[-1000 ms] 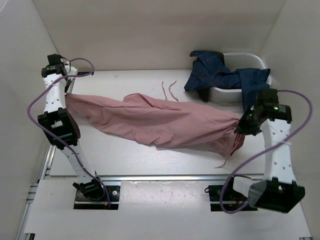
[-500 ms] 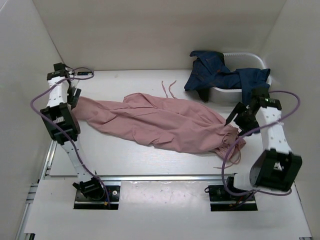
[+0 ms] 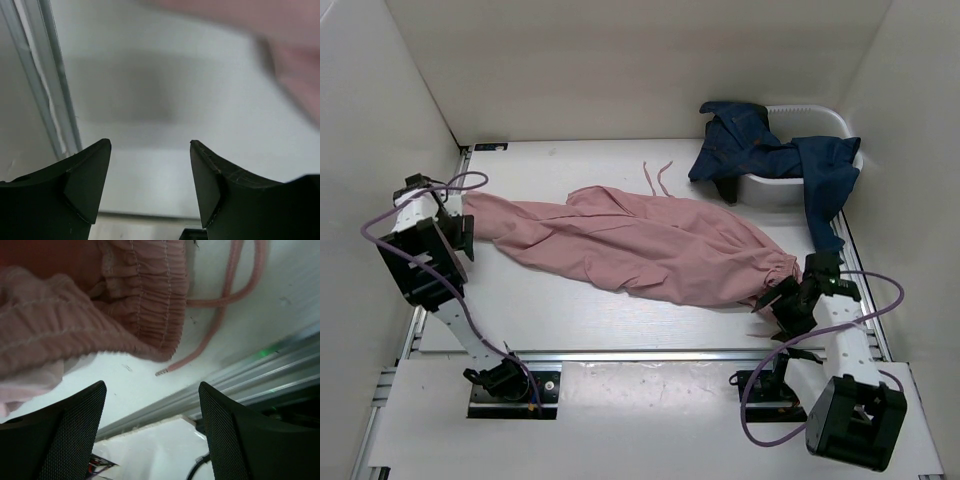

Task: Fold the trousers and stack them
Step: Flatten the trousers out

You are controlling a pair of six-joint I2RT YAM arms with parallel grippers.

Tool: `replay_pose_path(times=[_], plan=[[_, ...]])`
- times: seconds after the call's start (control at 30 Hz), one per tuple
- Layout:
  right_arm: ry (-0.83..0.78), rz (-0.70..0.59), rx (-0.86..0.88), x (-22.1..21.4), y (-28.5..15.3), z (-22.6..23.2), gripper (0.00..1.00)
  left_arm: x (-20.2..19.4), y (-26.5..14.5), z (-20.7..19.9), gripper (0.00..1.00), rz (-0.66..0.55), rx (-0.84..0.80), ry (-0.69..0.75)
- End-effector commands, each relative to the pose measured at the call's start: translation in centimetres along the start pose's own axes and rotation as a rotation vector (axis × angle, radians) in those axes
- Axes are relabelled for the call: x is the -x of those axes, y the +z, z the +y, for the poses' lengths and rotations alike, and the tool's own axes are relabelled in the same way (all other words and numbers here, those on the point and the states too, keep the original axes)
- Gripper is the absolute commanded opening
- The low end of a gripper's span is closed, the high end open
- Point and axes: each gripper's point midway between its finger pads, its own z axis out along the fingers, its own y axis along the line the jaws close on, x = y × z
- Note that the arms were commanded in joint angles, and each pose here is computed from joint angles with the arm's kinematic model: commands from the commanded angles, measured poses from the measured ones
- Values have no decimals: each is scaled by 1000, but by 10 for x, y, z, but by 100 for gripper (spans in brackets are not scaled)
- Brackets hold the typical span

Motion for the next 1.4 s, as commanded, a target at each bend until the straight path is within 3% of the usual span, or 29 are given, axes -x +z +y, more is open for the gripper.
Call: replay_pose_path(times=[0.0,0.27,0.53,0.6,0.7,0.77,0.8,0.83,0.9,0.93,1.0,1.07,1.17,1.2,1.33,1.37], plan=[[70,-65,142,18,9,29,80,57,-14,12,76,-208,-48,-126],[138,-124,153,31,33,29,80,102,12,10,83,-280,-147,-195],[202,-169,105,41,36,23,80,108,47,-8,88,-266,-186,-175],[220,-238,76,51,27,18,80,109,59,-14,81,-251,-224,-175],[278,-326,47,65,19,11,78,119,63,-11,42,-268,-230,-181],[302,-365,9,72,19,3,71,116,72,-13,15,-250,-237,-184],[304,-373,0,75,17,3,66,115,73,-10,15,-245,-222,-186],[296,-390,-5,81,13,6,52,114,73,-8,15,-242,-211,-178],[262,-408,-59,91,11,2,34,113,67,3,15,-242,-146,-157],[253,-391,-100,91,12,-2,15,112,59,8,15,-251,-116,-140],[219,-431,-99,108,-11,11,0,104,47,28,15,-231,-2,-88],[184,-464,-118,119,-38,17,0,100,15,50,15,-251,95,-59],[160,-617,-47,152,-124,44,0,80,-29,83,15,-247,216,-14],[166,-720,11,169,-174,56,0,73,-41,94,15,-233,261,14],[128,-819,63,176,-243,69,0,40,-80,123,15,-189,365,33],[113,-795,49,173,-242,68,0,34,-87,123,15,-177,380,42]])
